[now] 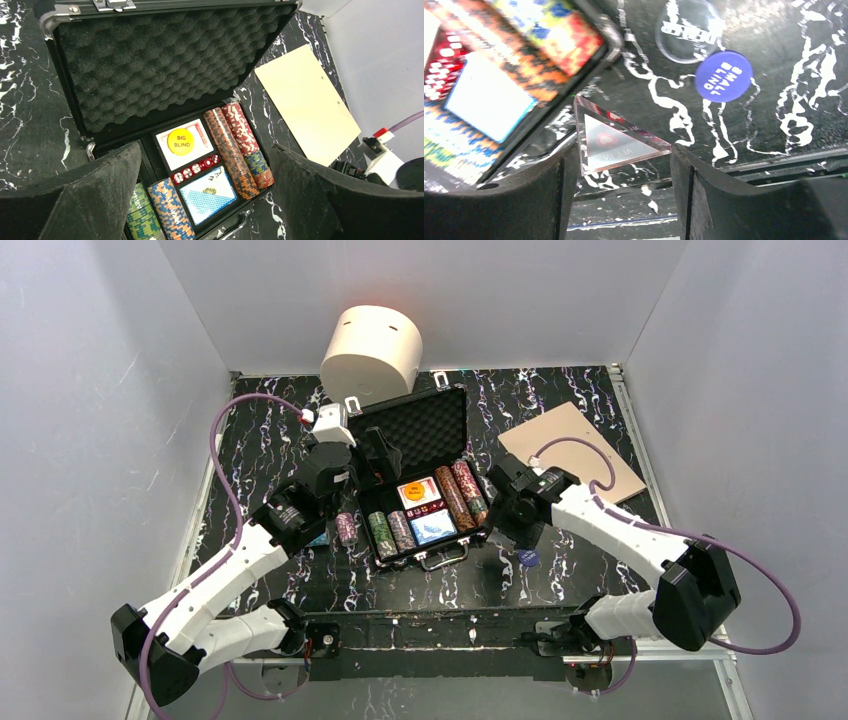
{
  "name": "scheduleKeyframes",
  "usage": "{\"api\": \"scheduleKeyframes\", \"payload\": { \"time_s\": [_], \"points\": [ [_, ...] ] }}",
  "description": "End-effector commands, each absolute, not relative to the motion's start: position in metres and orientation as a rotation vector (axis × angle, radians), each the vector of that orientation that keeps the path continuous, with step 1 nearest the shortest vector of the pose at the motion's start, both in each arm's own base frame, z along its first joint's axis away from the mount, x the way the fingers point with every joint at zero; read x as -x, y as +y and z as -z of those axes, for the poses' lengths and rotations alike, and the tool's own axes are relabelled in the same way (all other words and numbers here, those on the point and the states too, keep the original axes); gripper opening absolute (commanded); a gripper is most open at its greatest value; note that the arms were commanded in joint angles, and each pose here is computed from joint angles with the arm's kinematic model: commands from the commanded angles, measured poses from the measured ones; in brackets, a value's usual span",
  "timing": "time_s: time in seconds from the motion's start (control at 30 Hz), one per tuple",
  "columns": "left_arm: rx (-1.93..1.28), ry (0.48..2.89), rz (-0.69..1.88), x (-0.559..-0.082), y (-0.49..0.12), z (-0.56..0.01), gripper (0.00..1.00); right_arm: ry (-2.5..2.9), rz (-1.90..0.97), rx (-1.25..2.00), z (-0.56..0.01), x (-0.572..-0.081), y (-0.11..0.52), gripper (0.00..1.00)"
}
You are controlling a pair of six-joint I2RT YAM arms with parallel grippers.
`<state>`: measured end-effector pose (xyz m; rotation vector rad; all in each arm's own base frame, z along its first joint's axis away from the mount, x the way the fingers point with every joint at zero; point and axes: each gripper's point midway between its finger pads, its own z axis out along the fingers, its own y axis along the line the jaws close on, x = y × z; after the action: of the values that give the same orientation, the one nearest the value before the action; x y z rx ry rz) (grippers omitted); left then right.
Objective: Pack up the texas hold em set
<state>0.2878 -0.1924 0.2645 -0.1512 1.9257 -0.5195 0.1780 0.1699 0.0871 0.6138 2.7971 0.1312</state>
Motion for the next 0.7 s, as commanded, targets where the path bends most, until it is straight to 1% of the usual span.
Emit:
{"api": "scheduleKeyframes", "payload": {
  "time_s": [0.0, 0.2, 0.37, 0.5, 0.67],
  "points": [
    [0.160, 1.842, 0.485, -0.292, -0.181, -0.297, 0.98, 2.756, -0.266, -0.467, -0.121, -0.203, 0.199, 0.54],
    [0.159, 1.750, 0.435, -0.292, -0.165, -0.343, 0.98, 2.750, -0.298, -0.118, -0.140, -0.236, 0.260, 0.57],
    [0.144, 1.680, 0.397, -0.290, -0.153, -0.376, 0.98, 2.786, -0.263, 0.134, -0.124, -0.242, 0.298, 0.58],
    [0.138, 1.650, 0.368, -0.287, -0.144, -0.389, 0.98, 2.829, -0.221, 0.277, -0.104, -0.243, 0.312, 0.59],
    [0.176, 1.608, 0.346, -0.281, -0.130, -0.397, 0.98, 2.846, -0.196, 0.410, -0.093, -0.246, 0.323, 0.60]
  ]
}}
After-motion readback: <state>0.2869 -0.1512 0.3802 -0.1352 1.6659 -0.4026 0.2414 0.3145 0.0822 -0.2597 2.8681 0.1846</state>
